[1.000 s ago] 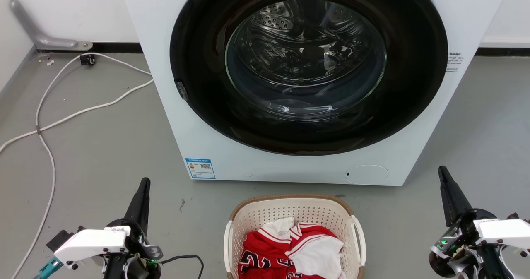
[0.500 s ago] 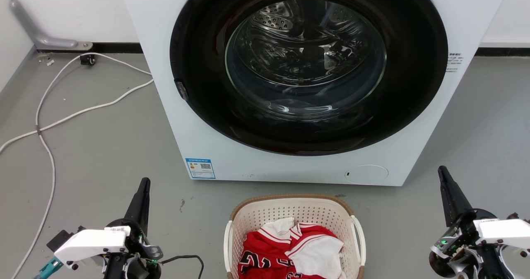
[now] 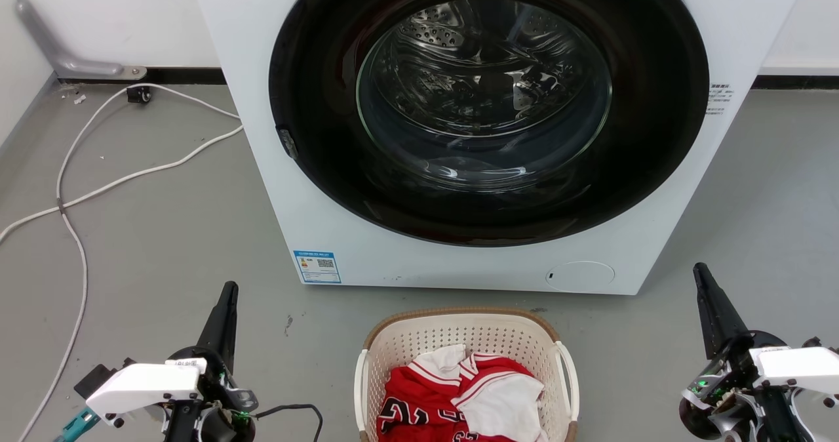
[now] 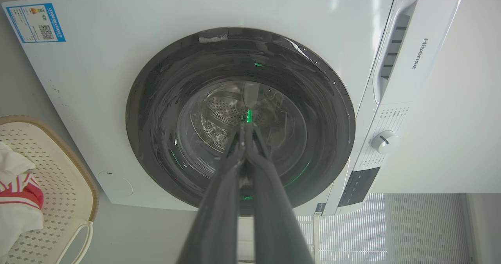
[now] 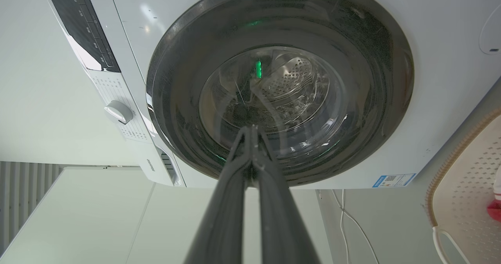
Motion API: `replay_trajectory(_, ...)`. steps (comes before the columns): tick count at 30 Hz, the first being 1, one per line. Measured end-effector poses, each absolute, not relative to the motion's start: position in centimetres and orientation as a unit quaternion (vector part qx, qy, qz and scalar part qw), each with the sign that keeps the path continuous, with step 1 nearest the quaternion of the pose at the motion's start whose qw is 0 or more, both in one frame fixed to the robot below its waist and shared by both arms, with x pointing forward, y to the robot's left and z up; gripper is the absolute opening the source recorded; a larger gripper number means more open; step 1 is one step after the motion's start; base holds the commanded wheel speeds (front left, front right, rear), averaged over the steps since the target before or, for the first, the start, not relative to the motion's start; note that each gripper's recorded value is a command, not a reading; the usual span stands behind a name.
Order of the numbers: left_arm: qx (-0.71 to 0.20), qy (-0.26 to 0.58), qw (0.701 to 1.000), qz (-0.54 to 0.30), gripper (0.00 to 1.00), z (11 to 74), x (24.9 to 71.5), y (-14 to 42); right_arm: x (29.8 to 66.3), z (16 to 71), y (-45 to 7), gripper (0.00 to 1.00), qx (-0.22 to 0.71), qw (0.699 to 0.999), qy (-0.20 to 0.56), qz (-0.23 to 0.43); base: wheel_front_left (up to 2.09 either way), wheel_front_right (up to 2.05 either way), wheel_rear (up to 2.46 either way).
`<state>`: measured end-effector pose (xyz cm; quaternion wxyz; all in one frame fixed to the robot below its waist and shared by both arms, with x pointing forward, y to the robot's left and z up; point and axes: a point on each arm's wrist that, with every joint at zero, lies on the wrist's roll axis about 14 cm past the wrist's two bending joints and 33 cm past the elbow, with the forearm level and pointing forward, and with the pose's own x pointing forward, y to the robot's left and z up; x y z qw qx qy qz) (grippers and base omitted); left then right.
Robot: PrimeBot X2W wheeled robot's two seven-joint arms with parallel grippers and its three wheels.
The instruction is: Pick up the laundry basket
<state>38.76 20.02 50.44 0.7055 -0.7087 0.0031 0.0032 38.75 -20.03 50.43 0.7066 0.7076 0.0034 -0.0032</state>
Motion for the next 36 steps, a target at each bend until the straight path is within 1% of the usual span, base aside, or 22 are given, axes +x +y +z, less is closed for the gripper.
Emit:
replay_trajectory(2,-0.709,0.003,0.705,0.003,0.0,50.4,38.8,20.0,38.8,50.4,-20.0,0.0,0.708,0.707,0.003,-0.003,0.0,0.0,0.0)
replay_trajectory(3,-0.709,0.003,0.705,0.003,1.0,50.4,38.8,20.0,38.8,50.4,-20.0,1.0,0.708,0.707,0.003,-0.003,0.0,0.0,0.0)
replay_trajectory(9,-0.711,0.027,0.702,0.031,1.0,48.0,37.6,19.9,37.4,47.8,-20.2,1.0,0.708,0.705,0.026,-0.035,0.0,0.0,0.0)
replay_trajectory(12,-0.7,0.021,0.713,0.03,1.0,48.3,37.7,19.9,37.5,48.0,-20.4,1.0,0.698,0.715,0.021,-0.037,0.0,0.0,0.0)
replay_trajectory(16,-0.673,0.015,0.739,0.026,1.0,49.0,37.9,19.8,37.6,48.6,-20.7,1.0,0.671,0.741,0.011,-0.037,0.0,0.0,0.0)
replay_trajectory(25,-0.591,0.024,0.806,0.016,1.0,49.8,38.2,18.7,37.7,50.0,-20.6,1.0,0.578,0.816,-0.001,-0.025,0.0,0.0,0.0)
replay_trajectory(30,-0.55,0.025,0.835,0.014,1.0,50.2,38.3,18.1,37.6,50.5,-20.3,1.0,0.524,0.851,-0.006,-0.018,0.0,0.0,0.0)
replay_trajectory(36,-0.502,0.022,0.864,0.008,1.0,50.6,38.4,17.6,37.6,51.1,-20.1,1.0,0.466,0.885,-0.012,-0.011,0.0,0.0,0.0)
